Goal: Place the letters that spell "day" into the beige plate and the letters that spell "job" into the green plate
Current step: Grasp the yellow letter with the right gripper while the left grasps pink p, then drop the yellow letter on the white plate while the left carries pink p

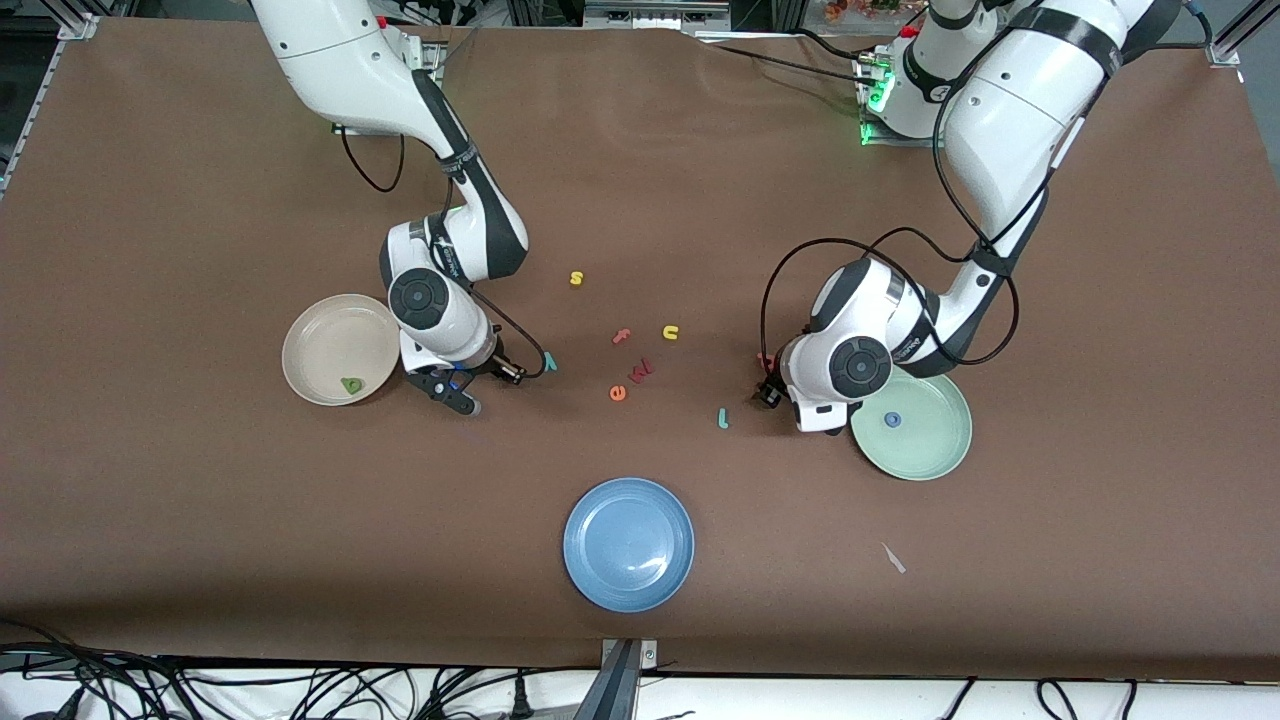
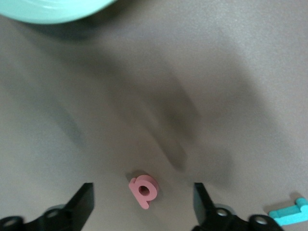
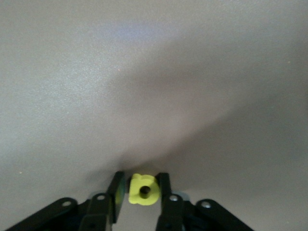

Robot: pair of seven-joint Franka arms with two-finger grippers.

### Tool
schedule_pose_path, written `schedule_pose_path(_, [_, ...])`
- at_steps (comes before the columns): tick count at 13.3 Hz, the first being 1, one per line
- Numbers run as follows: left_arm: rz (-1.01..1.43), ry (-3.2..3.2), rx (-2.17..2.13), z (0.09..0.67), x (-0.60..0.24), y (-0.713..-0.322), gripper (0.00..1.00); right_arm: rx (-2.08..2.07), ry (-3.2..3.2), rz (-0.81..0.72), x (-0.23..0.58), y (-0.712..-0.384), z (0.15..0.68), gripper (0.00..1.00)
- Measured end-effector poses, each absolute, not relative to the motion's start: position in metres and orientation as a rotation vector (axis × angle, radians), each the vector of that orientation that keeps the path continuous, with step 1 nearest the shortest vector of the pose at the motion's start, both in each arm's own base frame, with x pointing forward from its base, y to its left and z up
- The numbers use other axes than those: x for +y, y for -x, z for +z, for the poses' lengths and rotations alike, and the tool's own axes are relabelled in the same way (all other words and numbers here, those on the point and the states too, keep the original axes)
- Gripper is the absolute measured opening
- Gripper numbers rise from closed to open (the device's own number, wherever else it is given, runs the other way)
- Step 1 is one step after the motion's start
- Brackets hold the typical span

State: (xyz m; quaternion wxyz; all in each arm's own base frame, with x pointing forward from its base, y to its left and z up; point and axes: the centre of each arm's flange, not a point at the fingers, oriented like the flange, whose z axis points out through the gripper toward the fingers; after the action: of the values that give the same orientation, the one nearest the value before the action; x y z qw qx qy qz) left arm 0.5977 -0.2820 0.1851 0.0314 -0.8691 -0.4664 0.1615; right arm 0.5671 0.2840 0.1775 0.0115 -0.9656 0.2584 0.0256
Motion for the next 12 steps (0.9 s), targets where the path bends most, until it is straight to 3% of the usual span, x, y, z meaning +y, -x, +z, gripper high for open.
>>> schedule_pose_path(1, [0.496, 2.666, -1.455, 0.185, -0.282, -0.597, 0.86, 0.805, 3.012, 0.08, 0.284, -0.567, 0.178, 0.34])
schedule_pose_path(2, [0.496, 2.654, -1.471, 0.183, -0.283, -0.596, 0.81, 0.805, 3.011, 0.079, 0.284, -0.567, 0.178, 0.28])
schedule_pose_path(6, [0.488, 2.652, -1.494, 0.169, -0.288, -0.586, 0.74, 0.745, 3.044, 0.125, 0.281, -0.571, 0.182, 0.28])
schedule_pose_path(12, [0.469, 2.637, -1.561, 0.166, -0.291, -0.586, 0.62, 0.397, 3.145, 0.222, 0.203, -0.604, 0.232, 0.28])
